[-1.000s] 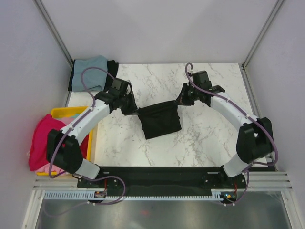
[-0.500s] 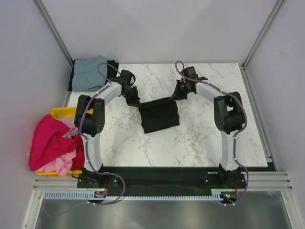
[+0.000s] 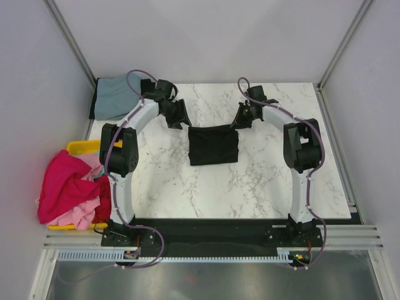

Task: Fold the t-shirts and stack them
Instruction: Fold the tshirt

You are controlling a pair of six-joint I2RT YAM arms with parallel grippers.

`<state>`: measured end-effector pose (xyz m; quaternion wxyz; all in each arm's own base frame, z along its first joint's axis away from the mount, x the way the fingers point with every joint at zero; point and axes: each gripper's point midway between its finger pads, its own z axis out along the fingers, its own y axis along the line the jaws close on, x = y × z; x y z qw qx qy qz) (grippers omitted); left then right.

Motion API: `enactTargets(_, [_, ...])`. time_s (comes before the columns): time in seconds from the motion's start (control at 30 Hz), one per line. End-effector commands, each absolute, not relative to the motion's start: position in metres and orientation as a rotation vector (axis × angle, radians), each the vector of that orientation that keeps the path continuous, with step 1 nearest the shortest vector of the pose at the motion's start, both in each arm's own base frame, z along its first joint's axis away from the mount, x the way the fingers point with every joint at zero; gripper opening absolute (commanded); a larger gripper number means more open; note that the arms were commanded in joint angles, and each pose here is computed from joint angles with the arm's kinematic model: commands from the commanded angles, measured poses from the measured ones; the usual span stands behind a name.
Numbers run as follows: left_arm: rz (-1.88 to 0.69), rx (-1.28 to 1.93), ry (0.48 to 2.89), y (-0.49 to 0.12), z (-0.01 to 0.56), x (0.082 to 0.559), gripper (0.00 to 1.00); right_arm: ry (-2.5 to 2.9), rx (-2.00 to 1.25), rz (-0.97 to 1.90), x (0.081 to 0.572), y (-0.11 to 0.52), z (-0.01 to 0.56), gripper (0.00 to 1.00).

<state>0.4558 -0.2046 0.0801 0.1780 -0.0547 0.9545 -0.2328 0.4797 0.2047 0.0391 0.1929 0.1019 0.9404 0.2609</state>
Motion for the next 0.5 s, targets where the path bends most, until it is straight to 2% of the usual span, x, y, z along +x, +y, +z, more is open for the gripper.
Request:
enactTargets(0.0, [-0.642, -0.084, 2.632, -0.2, 0.116, 0.459, 0.56, 2.513, 0.227, 0.743, 0.486, 0.201, 0.096, 0.04])
enactTargets(0.07, [-0.623, -0.099, 2.646, -0.197, 0.113, 0.453, 0.59, 2.493, 0.208, 0.755, 0.483, 0.2, 0.108, 0.04])
enactTargets(0.27, [-0.553, -0.111, 2.613, -0.189, 0.129, 0.44, 0.6, 2.462, 0.22, 0.696, 0.468, 0.185, 0.13, 0.0])
enactTargets(0.4, [-0.55, -0.117, 2.594, -0.187, 0.139, 0.435, 0.59, 2.476, 0.305, 0.576, 0.447, 0.162, 0.108, 0.02])
enactTargets(0.47, [-0.559, -0.115, 2.58, -0.188, 0.146, 0.434, 0.59, 2.511, 0.326, 0.604, 0.439, 0.161, 0.081, 0.02])
